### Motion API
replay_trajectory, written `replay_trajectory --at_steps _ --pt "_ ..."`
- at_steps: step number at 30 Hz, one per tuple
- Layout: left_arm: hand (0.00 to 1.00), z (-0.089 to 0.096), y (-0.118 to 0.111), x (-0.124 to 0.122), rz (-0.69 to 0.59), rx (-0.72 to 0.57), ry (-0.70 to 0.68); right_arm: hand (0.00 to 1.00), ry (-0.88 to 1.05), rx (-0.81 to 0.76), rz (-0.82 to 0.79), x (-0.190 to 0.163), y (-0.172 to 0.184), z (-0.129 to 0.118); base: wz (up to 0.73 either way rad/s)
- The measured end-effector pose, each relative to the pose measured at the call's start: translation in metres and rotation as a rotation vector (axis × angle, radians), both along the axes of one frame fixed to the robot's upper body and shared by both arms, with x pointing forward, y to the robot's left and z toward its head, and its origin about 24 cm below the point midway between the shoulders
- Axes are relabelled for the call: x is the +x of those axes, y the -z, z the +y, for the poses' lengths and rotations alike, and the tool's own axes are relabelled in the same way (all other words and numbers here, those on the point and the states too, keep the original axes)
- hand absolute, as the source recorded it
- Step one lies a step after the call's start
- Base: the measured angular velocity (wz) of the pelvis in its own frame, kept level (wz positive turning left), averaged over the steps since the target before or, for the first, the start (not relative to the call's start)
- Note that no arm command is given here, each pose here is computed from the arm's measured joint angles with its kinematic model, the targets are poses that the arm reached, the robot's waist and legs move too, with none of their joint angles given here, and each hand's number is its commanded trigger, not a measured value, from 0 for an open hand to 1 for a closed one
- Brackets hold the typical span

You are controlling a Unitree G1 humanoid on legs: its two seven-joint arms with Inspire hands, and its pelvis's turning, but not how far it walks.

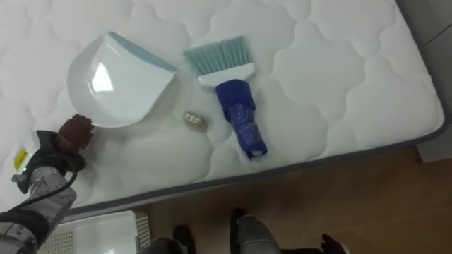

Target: Clean bed

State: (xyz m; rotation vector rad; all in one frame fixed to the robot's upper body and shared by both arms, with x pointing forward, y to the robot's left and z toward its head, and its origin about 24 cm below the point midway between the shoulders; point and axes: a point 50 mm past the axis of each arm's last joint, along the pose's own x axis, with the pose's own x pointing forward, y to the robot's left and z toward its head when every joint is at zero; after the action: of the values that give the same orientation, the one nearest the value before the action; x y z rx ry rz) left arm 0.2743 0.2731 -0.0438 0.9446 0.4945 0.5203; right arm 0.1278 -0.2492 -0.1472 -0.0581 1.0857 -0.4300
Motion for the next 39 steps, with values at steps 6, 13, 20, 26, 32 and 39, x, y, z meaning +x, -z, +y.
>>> replay_trajectory --at_steps 6,13,20,26,32,39 --pt "1.00 -0.001 0.004 -0.007 0.011 0.114 0.077 0.00 0.136 0.008 -0.133 0.026 -0.013 -0.008 0.01" --pt "1.00 -0.002 0.013 -0.020 0.042 0.186 0.141 0.00 0.147 -0.010 -0.246 0.050 -0.026 -0.008 0.00" --pt "1.00 -0.005 0.014 -0.025 -0.008 0.193 0.179 0.00 0.217 -0.064 -0.367 0.067 -0.043 -0.012 -0.07" --pt "1.00 -0.008 0.023 -0.037 0.017 0.189 0.209 0.00 0.236 -0.090 -0.463 0.083 -0.057 -0.007 -0.03" --pt "1.00 -0.007 0.034 -0.053 0.064 0.183 0.214 0.00 0.242 -0.169 -0.451 0.083 -0.060 -0.004 -0.04" --pt "1.00 -0.005 0.036 -0.060 0.062 0.172 0.222 0.00 0.152 -0.338 -0.675 0.110 -0.098 0.000 -0.05"
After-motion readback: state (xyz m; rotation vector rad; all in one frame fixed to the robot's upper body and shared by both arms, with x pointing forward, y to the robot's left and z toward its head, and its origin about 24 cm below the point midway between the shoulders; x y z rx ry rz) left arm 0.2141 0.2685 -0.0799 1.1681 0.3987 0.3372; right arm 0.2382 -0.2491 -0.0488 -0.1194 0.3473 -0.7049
